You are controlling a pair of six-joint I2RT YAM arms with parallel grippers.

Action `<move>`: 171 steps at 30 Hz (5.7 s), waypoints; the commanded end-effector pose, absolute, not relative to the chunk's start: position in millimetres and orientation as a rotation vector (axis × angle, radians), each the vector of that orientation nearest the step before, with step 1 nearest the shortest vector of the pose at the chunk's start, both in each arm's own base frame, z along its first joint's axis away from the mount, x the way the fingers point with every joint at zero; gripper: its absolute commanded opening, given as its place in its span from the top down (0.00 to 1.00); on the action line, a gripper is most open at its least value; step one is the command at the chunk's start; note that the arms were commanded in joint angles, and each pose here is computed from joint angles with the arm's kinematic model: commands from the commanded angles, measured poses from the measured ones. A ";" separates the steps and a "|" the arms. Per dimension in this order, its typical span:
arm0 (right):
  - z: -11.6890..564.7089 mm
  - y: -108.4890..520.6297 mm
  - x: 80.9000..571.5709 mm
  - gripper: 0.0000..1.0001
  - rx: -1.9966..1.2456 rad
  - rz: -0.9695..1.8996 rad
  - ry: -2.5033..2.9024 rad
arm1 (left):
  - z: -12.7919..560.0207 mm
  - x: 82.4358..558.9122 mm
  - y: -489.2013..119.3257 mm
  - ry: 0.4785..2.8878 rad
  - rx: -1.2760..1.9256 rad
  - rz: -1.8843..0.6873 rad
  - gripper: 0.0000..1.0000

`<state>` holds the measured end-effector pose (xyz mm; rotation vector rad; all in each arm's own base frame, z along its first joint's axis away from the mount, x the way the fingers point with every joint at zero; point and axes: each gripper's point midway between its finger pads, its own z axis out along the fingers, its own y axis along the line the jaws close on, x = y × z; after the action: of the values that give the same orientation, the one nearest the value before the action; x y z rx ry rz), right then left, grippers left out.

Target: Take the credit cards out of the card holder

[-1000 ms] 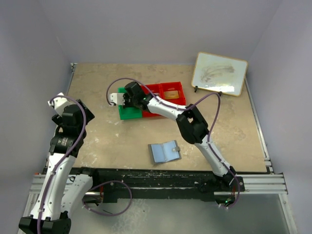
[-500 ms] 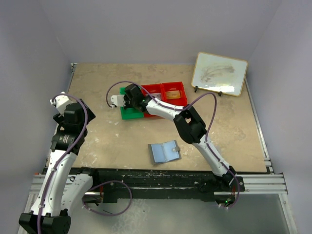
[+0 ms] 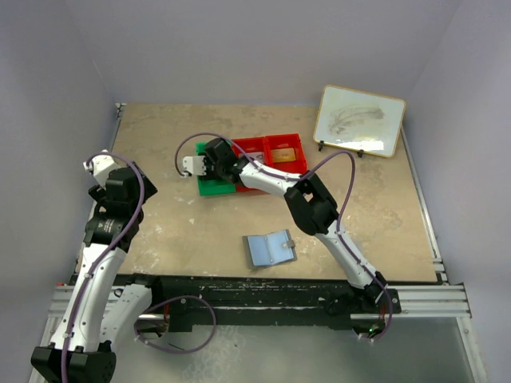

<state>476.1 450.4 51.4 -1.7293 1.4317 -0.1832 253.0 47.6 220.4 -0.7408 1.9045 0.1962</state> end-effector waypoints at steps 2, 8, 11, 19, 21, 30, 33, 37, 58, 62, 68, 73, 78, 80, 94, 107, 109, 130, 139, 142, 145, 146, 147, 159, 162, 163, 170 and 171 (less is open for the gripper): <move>74.4 452.6 466.6 0.47 -1.741 -0.071 1.421 | 229.7 259.2 46.7 1.873 -0.728 0.175 0.23; 71.2 454.3 470.6 0.39 -1.698 -0.030 1.455 | 227.8 261.0 45.6 1.884 -0.722 0.174 0.24; 63.8 453.9 478.6 0.38 -1.650 -0.056 1.489 | 226.8 261.2 45.2 1.889 -0.721 0.173 0.24; 52.0 455.6 489.8 0.36 -1.575 -0.089 1.508 | 225.5 261.9 45.4 1.894 -0.720 0.179 0.25; 50.8 453.5 494.2 0.36 -1.554 -0.121 1.512 | 225.0 262.1 45.3 1.896 -0.719 0.178 0.25; 45.4 446.0 503.9 0.37 -1.496 -0.201 1.527 | 223.6 263.7 44.7 1.904 -0.717 0.180 0.25; 46.7 447.5 502.4 0.42 -1.472 -0.176 1.537 | 222.6 264.1 44.7 1.907 -0.716 0.181 0.25; 50.3 448.8 502.5 0.46 -1.439 -0.158 1.544 | 222.9 264.4 44.7 1.907 -0.716 0.182 0.25; 43.0 454.7 485.7 0.46 -1.431 -0.018 1.602 | 221.4 263.5 45.3 1.914 -0.714 0.190 0.25; 46.6 443.6 469.1 0.45 -1.437 0.036 1.604 | 221.8 263.2 45.4 1.911 -0.715 0.189 0.25; 62.6 430.9 450.5 0.46 -1.468 0.068 1.579 | 220.5 263.6 44.7 1.917 -0.714 0.187 0.26; 78.7 419.7 432.6 0.45 -1.457 0.101 1.553 | 220.6 262.8 45.1 1.916 -0.716 0.189 0.26; 96.4 415.1 441.2 0.44 -1.387 0.060 1.552 | 220.9 263.1 44.9 1.915 -0.716 0.187 0.26; 98.9 417.7 447.7 0.44 -1.360 0.054 1.556 | 220.3 263.2 44.6 1.918 -0.714 0.187 0.26; 207.4 410.4 433.7 0.45 -1.077 0.183 1.466 | 219.9 264.4 43.5 1.922 -0.707 0.182 0.25; 232.9 273.2 352.8 0.21 -0.307 0.333 1.810 | 217.3 266.1 40.3 1.937 -0.692 0.168 0.25; 218.2 265.2 338.9 0.09 -0.288 0.352 1.886 | 217.3 265.9 40.7 1.936 -0.693 0.171 0.25; 122.5 212.8 214.6 0.00 0.065 0.653 2.292 | 191.5 281.8 -4.4 2.076 -0.595 -0.076 0.31; 97.4 216.0 192.5 0.01 0.105 0.723 2.400 | 192.9 247.4 -123.2 2.091 -0.415 -0.644 0.27; 88.8 212.9 188.3 0.03 0.144 0.719 2.424 | 166.7 233.5 -138.7 2.177 -0.391 -0.683 0.26; 88.3 214.5 184.8 0.06 0.150 0.751 2.423 | 153.7 222.3 -158.4 2.217 -0.344 -0.728 0.26; 87.7 214.3 183.3 0.08 0.152 0.759 2.424 | 151.9 218.4 -166.5 2.223 -0.322 -0.744 0.26; 88.3 215.0 182.3 0.10 0.146 0.772 2.420 | 150.2 216.6 -172.7 2.222 -0.312 -0.757 0.26; 65.3 227.6 163.8 0.30 0.104 0.881 2.497 | 101.6 194.3 -249.8 2.321 -0.226 -0.804 0.30; 57.3 225.3 167.0 0.33 0.118 0.837 2.514 | 91.1 186.4 -260.0 2.339 -0.211 -0.784 0.33; 54.4 224.3 165.7 0.35 0.119 0.826 2.528 | 89.2 183.4 -264.4 2.339 -0.208 -0.793 0.35; 39.9 222.8 155.7 0.36 0.115 0.827 2.585 | 68.1 168.3 -277.8 2.391 -0.189 -0.776 0.46; 38.3 222.4 156.3 0.36 0.119 0.821 2.586 | 66.4 167.0 -278.4 2.396 -0.184 -0.769 0.49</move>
<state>160.2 219.1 42.9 0.1064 2.5683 0.7906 161.9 -268.9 62.4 -0.1364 2.4424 -0.7442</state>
